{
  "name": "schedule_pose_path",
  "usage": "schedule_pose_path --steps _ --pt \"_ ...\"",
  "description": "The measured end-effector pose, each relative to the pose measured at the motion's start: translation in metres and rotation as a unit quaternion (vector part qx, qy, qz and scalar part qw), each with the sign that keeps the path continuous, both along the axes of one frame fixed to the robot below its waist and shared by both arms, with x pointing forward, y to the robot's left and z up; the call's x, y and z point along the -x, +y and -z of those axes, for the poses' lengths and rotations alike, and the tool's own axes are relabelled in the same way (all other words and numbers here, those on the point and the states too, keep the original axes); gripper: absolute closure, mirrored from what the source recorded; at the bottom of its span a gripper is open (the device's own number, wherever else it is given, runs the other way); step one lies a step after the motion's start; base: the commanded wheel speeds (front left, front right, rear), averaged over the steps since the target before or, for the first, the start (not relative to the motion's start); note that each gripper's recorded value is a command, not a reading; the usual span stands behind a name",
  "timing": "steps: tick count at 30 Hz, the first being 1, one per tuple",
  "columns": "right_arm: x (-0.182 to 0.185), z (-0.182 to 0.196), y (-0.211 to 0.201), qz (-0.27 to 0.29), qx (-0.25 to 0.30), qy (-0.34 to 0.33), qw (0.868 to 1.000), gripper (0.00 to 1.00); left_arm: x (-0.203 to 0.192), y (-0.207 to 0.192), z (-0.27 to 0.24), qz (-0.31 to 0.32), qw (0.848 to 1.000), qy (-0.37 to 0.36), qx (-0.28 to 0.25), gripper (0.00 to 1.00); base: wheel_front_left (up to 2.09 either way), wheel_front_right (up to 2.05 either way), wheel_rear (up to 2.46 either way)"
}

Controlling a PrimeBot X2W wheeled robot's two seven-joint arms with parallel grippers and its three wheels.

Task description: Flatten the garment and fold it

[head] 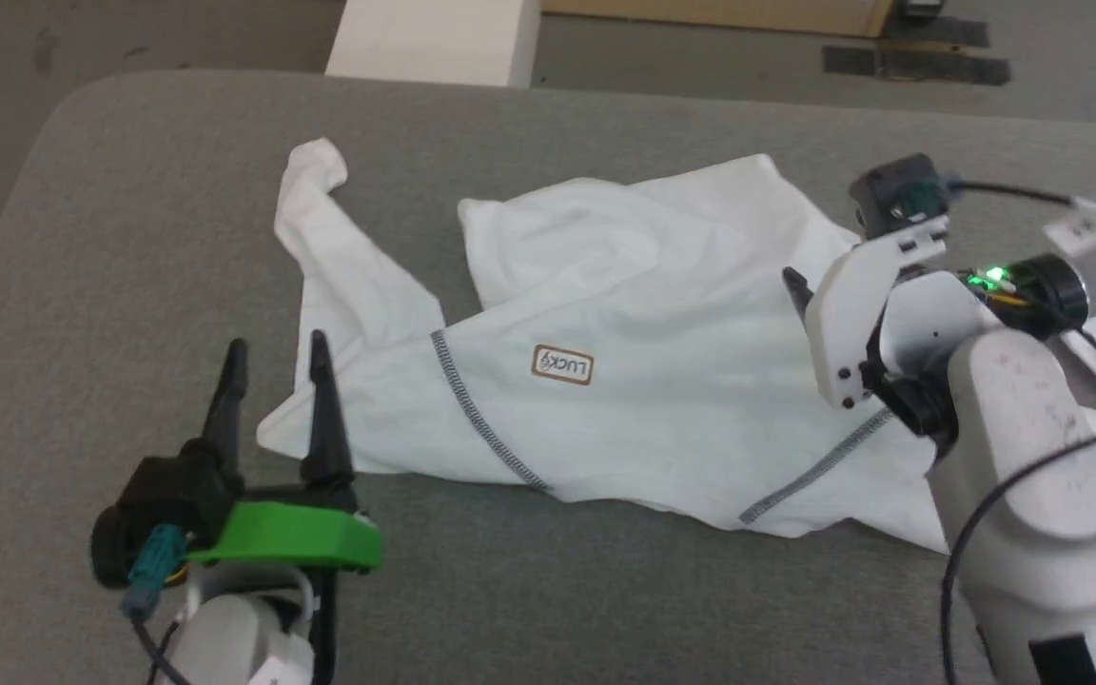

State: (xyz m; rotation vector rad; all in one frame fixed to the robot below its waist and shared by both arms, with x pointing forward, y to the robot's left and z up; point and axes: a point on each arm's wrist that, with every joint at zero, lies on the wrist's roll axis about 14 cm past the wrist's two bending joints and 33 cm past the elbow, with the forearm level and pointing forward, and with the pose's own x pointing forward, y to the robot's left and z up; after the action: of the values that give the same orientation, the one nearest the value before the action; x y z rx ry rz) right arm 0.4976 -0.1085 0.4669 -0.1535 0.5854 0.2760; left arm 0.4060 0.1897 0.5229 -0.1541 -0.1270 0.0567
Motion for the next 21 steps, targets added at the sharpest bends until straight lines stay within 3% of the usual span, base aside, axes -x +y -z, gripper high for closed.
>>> schedule_pose_path --steps 4,13,14,15,21 --pt "-0.015 0.034 -0.002 -0.020 0.078 0.066 0.995 0.00 -0.007 -0.008 -0.004 0.014 1.000 -0.011 0.002 0.00 0.00 0.00 0.00" --pt "-0.024 0.105 0.032 -0.085 0.131 0.162 0.974 0.01 -0.011 0.000 0.022 0.004 1.000 0.025 0.000 0.00 0.00 0.00 0.00" --pt "-0.027 0.107 0.037 -0.090 0.130 0.169 0.973 0.70 -0.010 0.002 0.026 0.002 1.000 0.030 -0.001 0.00 0.00 0.00 0.00" --pt "-0.030 0.108 0.040 -0.092 0.126 0.173 0.973 1.00 -0.009 0.004 0.028 0.000 0.999 0.034 -0.002 0.00 0.00 0.00 0.00" --pt "-0.062 0.102 0.048 -0.094 0.107 0.150 0.978 1.00 -0.008 0.013 0.041 -0.010 0.999 0.053 -0.009 0.00 0.00 0.00 0.00"
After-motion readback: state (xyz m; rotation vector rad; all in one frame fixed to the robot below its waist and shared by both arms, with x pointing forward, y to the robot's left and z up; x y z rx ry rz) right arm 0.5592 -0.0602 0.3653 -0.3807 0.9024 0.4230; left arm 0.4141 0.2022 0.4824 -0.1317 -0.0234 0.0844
